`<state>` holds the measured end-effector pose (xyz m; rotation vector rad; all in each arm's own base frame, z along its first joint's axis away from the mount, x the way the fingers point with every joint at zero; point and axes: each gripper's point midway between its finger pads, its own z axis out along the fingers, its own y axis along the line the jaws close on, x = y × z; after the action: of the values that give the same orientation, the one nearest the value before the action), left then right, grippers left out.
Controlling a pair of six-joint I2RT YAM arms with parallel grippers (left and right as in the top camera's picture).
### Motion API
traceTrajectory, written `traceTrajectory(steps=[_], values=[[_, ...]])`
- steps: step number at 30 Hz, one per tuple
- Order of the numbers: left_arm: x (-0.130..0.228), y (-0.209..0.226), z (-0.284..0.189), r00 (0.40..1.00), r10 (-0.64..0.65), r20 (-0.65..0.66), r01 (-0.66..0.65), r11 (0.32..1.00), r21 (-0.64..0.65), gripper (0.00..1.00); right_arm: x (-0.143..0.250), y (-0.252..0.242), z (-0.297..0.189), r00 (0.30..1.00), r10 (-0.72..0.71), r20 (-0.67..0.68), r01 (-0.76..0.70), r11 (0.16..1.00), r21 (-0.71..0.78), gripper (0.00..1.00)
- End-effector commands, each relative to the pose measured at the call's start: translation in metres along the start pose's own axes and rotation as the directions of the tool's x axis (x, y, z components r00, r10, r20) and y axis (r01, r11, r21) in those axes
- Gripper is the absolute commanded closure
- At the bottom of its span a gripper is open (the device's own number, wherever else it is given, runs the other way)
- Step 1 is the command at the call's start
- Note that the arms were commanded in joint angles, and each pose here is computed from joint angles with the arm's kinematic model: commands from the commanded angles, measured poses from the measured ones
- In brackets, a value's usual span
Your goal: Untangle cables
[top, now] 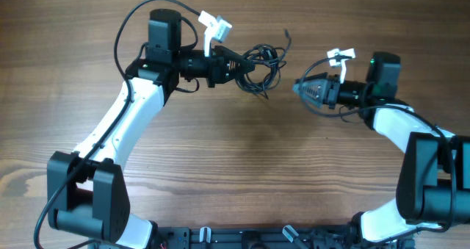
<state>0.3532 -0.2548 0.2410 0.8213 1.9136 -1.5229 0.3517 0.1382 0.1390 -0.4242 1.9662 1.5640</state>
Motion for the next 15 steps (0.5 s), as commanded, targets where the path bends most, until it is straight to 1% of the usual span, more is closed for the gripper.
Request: traceTrajectory(steps=[1, 3, 4, 6, 8, 9, 10, 11, 13, 15], values=[[-0.008, 0.002, 0.002, 0.990, 0.138, 0.006, -0.137, 0.988, -0.070, 0.96, 0.016, 0.025, 0.021, 0.992, -0.114, -0.059, 0.105, 0.986, -0.130, 0.18], [-0.008, 0.002, 0.002, 0.992, 0.125, 0.007, -0.124, 0.990, -0.070, 0.96, 0.023, 0.030, 0.034, 0.984, -0.159, -0.085, 0.146, 0.979, -0.145, 0.18], [-0.009, 0.002, 0.002, 0.994, 0.104, 0.011, -0.103, 0.992, -0.070, 0.96, 0.025, 0.029, 0.040, 0.982, -0.165, -0.095, 0.152, 0.980, -0.130, 0.18], [-0.013, 0.001, 0.002, 0.999, 0.017, 0.029, -0.015, 0.998, -0.066, 0.96, 0.026, 0.019, 0.054, 0.975, -0.193, -0.110, 0.188, 0.981, -0.052, 0.18], [-0.018, 0.000, 0.002, 0.994, -0.101, 0.049, 0.104, 0.993, -0.057, 0.96, 0.019, 0.007, 0.064, 0.973, -0.210, -0.099, 0.215, 0.976, 0.045, 0.18], [-0.019, 0.000, 0.002, 0.989, -0.139, 0.054, 0.142, 0.988, -0.054, 0.96, 0.014, 0.007, 0.067, 0.971, -0.221, -0.088, 0.227, 0.972, 0.059, 0.18], [-0.020, 0.000, 0.002, 0.980, -0.190, 0.058, 0.193, 0.980, -0.051, 0.96, 0.008, 0.007, 0.070, 0.969, -0.236, -0.071, 0.241, 0.968, 0.072, 0.22], [-0.020, 0.000, 0.002, 0.970, -0.234, 0.061, 0.237, 0.970, -0.049, 0.96, 0.001, 0.003, 0.070, 0.972, -0.229, -0.048, 0.233, 0.966, 0.111, 0.27], [-0.020, 0.001, 0.002, 0.953, -0.295, 0.065, 0.298, 0.953, -0.047, 0.96, -0.015, -0.016, 0.061, 0.987, -0.157, 0.018, 0.149, 0.963, 0.226, 0.29], [-0.021, 0.005, 0.001, 0.936, -0.342, 0.083, 0.347, 0.935, -0.067, 0.96, -0.024, -0.019, 0.049, 0.995, -0.079, 0.063, 0.063, 0.973, 0.220, 0.30]])
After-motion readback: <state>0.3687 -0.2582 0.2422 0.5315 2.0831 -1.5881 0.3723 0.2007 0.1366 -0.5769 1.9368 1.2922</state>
